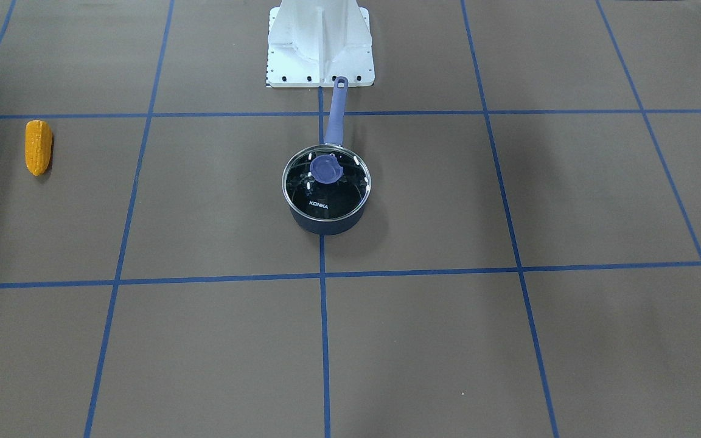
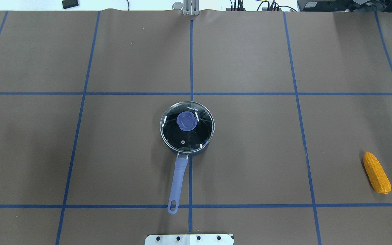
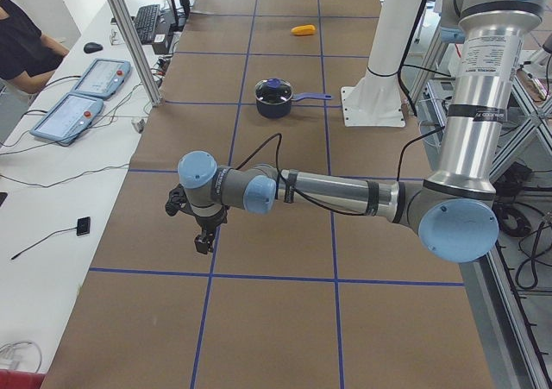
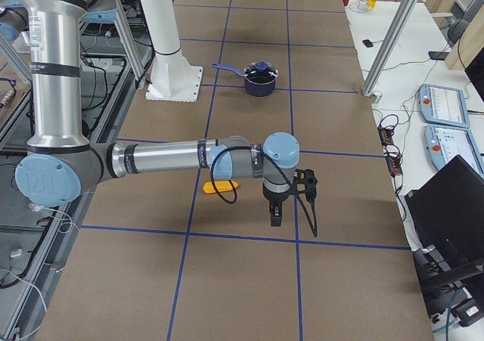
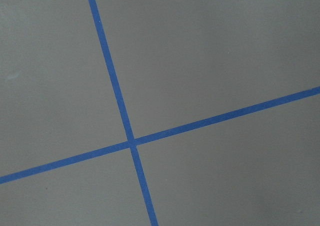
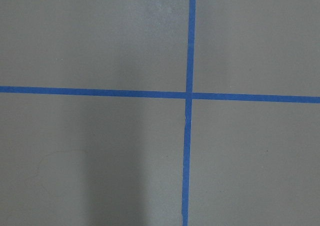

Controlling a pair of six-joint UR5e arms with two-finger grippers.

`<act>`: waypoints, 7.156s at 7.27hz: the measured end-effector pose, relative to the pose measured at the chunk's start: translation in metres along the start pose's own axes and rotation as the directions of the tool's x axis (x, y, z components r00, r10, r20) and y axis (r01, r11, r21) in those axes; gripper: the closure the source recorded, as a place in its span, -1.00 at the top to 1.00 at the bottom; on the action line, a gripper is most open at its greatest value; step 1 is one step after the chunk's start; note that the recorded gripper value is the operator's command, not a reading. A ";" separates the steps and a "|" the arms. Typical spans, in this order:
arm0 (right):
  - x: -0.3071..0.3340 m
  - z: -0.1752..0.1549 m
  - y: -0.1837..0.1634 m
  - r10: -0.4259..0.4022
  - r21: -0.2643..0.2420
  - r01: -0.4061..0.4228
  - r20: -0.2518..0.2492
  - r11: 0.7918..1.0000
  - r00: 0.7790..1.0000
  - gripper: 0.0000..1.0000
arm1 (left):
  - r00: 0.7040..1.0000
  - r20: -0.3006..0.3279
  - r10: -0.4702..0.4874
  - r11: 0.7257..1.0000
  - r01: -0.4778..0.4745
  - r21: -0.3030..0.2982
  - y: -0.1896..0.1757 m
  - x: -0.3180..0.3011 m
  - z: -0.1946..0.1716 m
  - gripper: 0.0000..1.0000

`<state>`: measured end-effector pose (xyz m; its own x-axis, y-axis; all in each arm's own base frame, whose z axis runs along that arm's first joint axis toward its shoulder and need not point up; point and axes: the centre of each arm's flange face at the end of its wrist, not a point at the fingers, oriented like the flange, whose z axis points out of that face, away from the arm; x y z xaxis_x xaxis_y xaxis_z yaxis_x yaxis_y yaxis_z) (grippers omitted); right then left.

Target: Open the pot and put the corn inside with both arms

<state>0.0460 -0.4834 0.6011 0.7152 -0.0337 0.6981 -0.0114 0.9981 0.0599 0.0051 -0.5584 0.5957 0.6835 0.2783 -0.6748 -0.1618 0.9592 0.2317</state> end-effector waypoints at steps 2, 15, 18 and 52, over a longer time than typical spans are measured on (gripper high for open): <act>-0.006 -0.006 -0.005 -0.018 0.014 0.018 -0.004 1.000 1.000 1.00 | 1.000 0.000 -0.012 1.000 0.012 0.006 -0.005 0.003 -0.003 0.99; -0.107 -0.020 -0.012 -0.121 0.047 0.120 0.003 0.992 0.993 1.00 | 0.973 -0.092 -0.213 0.977 0.211 -0.030 -0.207 0.398 -0.046 0.99; -0.132 0.004 -0.004 -0.137 -0.007 0.137 0.015 0.991 0.990 1.00 | 0.967 -0.106 -0.232 0.973 0.230 -0.036 -0.207 0.502 -0.039 0.96; -0.215 0.194 0.162 -0.447 -0.314 0.453 0.094 0.834 0.889 -0.43 | 0.998 -0.027 -0.061 0.994 0.059 -0.094 -0.146 0.689 0.008 0.96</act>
<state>-0.2449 -0.3239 0.5992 0.5751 -0.4814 0.6614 0.5341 0.8334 0.1422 0.5049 -0.5067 0.1026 0.6729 0.2201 -0.7063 -0.1877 0.9743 0.1248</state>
